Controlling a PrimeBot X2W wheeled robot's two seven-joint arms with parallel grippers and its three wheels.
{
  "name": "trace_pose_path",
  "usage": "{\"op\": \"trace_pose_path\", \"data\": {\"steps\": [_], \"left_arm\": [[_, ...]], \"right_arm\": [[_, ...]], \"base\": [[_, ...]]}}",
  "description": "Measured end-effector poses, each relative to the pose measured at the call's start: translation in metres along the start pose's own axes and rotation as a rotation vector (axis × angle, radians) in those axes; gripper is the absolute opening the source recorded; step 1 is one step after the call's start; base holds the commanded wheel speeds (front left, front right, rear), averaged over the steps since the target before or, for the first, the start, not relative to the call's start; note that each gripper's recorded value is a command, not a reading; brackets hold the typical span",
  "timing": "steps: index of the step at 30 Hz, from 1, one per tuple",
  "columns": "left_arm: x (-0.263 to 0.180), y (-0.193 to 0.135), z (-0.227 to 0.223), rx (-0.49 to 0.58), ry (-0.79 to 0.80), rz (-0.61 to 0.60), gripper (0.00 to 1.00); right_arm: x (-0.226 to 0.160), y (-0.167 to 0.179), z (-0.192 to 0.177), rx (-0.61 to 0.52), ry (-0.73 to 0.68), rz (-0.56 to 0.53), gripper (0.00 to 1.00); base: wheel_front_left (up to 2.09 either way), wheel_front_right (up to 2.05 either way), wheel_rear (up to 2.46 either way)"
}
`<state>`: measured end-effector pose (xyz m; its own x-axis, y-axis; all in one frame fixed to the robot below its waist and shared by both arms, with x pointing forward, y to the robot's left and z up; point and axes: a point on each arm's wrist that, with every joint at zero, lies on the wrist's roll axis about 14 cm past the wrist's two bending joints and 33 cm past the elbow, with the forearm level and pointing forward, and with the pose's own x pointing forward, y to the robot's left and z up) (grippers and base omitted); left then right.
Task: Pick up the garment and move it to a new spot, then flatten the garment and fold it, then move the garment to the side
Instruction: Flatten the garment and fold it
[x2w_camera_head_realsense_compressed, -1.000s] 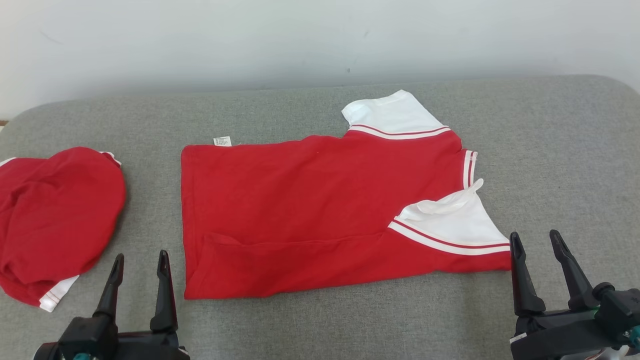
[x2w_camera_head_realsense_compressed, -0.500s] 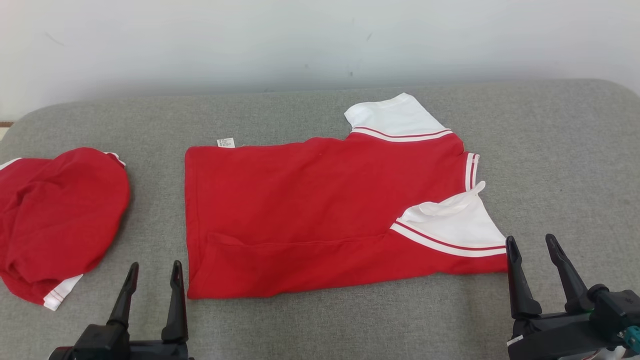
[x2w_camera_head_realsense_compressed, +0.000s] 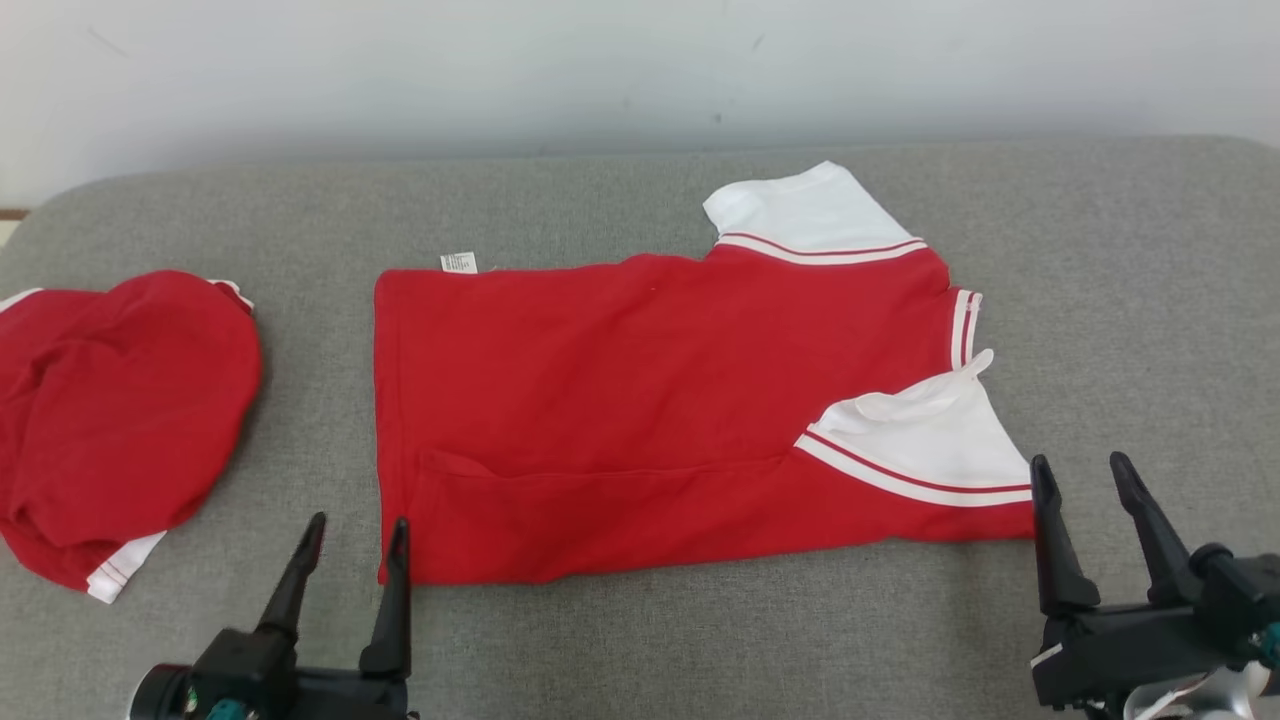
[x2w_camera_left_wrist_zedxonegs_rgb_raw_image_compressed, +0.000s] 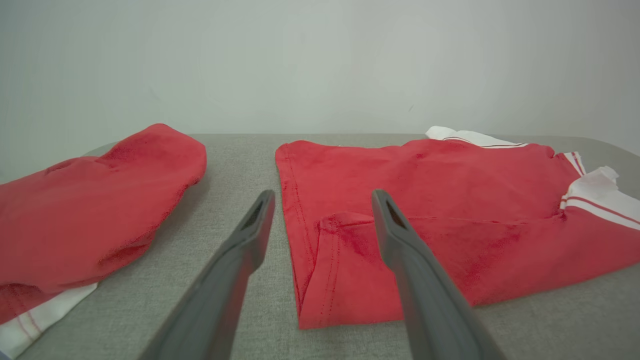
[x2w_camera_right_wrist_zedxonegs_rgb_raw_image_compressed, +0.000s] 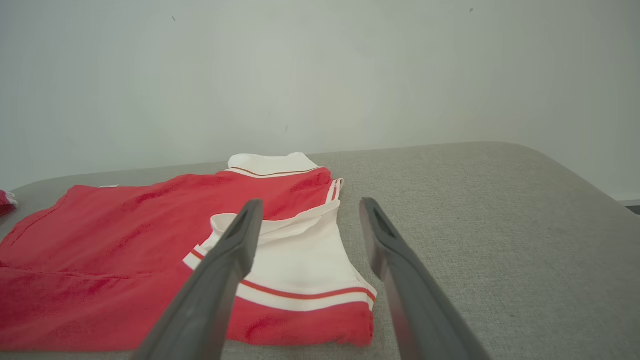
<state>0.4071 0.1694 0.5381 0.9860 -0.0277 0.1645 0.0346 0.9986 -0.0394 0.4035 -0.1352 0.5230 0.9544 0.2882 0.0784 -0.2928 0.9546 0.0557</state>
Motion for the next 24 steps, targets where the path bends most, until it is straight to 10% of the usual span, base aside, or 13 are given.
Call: {"op": "trace_pose_path", "data": {"steps": [24], "left_arm": [[0.018,-0.009,-0.105,-0.160,0.336,-0.016,1.00]], "right_arm": [[0.020,-0.035,-0.118,0.056,0.334,-0.035,1.00]], "base": [[0.00,0.00,0.00]]}}
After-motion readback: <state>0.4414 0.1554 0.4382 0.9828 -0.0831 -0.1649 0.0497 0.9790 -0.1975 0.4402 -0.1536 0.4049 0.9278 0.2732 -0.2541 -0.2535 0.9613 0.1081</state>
